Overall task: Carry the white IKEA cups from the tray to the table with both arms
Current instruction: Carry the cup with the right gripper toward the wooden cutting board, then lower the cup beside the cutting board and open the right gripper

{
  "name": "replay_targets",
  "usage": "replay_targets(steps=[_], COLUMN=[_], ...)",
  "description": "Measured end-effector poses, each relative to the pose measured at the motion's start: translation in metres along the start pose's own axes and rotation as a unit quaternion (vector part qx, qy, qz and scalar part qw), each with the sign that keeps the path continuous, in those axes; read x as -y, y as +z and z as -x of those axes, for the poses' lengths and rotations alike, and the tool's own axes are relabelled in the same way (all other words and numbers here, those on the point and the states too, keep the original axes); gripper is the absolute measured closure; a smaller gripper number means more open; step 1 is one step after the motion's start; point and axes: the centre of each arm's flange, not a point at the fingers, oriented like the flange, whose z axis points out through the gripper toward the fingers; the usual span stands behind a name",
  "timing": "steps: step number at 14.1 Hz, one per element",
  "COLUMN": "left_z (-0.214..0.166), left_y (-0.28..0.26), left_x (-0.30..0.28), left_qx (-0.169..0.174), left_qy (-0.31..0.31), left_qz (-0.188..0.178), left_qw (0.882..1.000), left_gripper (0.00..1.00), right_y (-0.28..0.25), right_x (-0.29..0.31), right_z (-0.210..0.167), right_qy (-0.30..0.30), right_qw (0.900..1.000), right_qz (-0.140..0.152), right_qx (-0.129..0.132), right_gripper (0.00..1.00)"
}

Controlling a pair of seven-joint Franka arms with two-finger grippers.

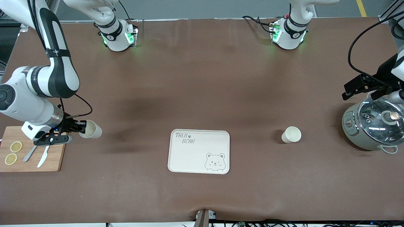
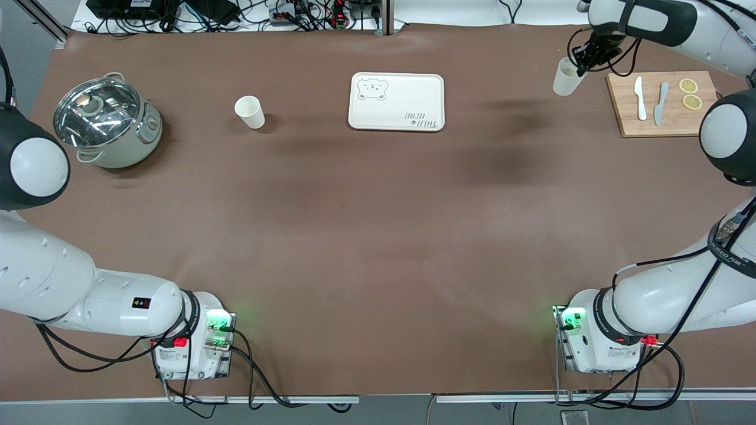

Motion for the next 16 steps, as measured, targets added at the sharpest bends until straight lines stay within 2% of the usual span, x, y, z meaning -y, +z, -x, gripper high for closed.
replay_targets(steps=[6,16], left_z=[-0.001,0.000], left_y=[0.000,0.002], left_x=[0.013,-0.002], left_qx=[0.002,0.003], left_qy=[-0.009,0.003], left_qz=[0.002,0.004], left_qw=[1.000,1.000], left_gripper=[0.00,0.00], right_y=[0.035,0.101], right_x=[-0.010,-0.018], right_z=[0.009,0.006], right_qy=[0.009,0.027], right_qw=[0.999,0.998], right_qz=[0.010,0.021], right_qx=[-0.036,-0.051], right_gripper=[0.97,0.97])
